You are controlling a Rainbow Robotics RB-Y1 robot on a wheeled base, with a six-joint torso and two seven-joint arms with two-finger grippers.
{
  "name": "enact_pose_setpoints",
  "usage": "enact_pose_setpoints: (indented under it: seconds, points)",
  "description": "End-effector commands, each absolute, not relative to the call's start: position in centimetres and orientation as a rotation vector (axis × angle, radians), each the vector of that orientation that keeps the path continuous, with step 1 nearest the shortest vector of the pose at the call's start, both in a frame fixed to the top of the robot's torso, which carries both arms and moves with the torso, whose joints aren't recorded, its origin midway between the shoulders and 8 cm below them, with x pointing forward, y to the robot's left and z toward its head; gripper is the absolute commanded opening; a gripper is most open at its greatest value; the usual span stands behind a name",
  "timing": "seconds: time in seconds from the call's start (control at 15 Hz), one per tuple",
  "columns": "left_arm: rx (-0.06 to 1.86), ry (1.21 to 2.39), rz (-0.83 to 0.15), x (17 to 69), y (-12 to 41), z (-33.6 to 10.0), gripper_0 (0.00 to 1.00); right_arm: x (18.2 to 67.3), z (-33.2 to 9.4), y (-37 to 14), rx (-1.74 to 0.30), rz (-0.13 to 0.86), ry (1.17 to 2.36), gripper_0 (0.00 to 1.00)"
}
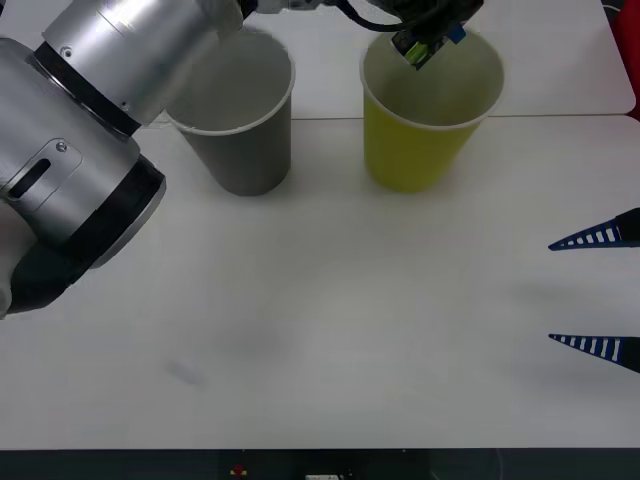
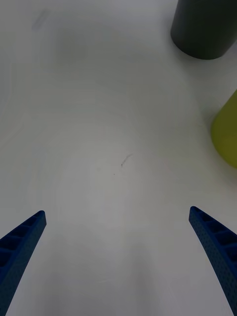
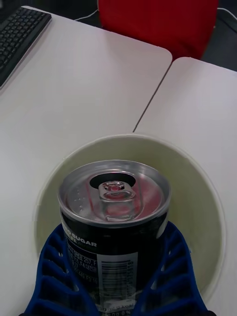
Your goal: Put the can into the green bin and the plastic bottle into the gray bin
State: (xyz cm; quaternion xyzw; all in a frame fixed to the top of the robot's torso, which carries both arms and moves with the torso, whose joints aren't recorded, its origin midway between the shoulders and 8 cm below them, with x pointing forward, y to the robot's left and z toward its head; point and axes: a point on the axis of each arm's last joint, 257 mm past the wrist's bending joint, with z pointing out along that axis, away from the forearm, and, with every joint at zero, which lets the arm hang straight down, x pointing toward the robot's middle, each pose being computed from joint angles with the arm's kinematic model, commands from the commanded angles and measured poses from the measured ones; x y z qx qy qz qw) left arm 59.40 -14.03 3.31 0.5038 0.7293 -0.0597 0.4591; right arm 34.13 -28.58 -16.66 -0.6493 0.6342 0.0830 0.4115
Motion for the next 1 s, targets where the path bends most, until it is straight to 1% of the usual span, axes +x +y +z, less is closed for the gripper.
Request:
enact_pose_setpoints:
  seconds: [0.07, 0.13, 0.2, 0.27, 0.33, 0.47, 0.73, 0.8, 1.0]
  points:
    - [1.245, 1.777, -0.127, 59.9, -14.5, 2.6, 0.0, 34.1, -16.7, -28.6, -1.634, 0.209, 1.596, 1.0]
    - [1.246, 1.778, -0.126, 59.9, -14.4, 2.6, 0.0, 34.1, -16.7, -28.6, -1.634, 0.209, 1.596, 1.0]
    - [1.246, 1.78, -0.133, 59.8, -14.5, 2.6, 0.09, 34.1, -16.7, -28.6, -1.634, 0.209, 1.596, 1.0]
    - [1.247, 1.779, -0.139, 59.7, -14.7, 2.6, 0.43, 34.1, -16.7, -28.6, -1.634, 0.209, 1.596, 1.0]
    - [1.258, 1.772, -0.141, 59.5, -14.8, 2.5, 1.0, 34.1, -16.7, -28.6, -1.634, 0.209, 1.596, 1.0]
    - [1.29, 1.754, -0.138, 59.3, -15.0, 2.5, 1.0, 34.1, -16.7, -28.6, -1.634, 0.209, 1.596, 1.0]
    - [1.309, 1.738, -0.167, 58.5, -14.9, 3.4, 1.0, 34.1, -16.7, -28.6, -1.634, 0.209, 1.596, 1.0]
    - [1.319, 1.75, -0.2, 57.9, -14.4, 3.8, 1.0, 34.1, -16.7, -28.6, -1.634, 0.209, 1.596, 1.0]
    - [1.389, 1.736, -0.253, 56.8, -11.7, 5.6, 1.0, 34.1, -16.7, -28.6, -1.634, 0.209, 1.596, 1.0]
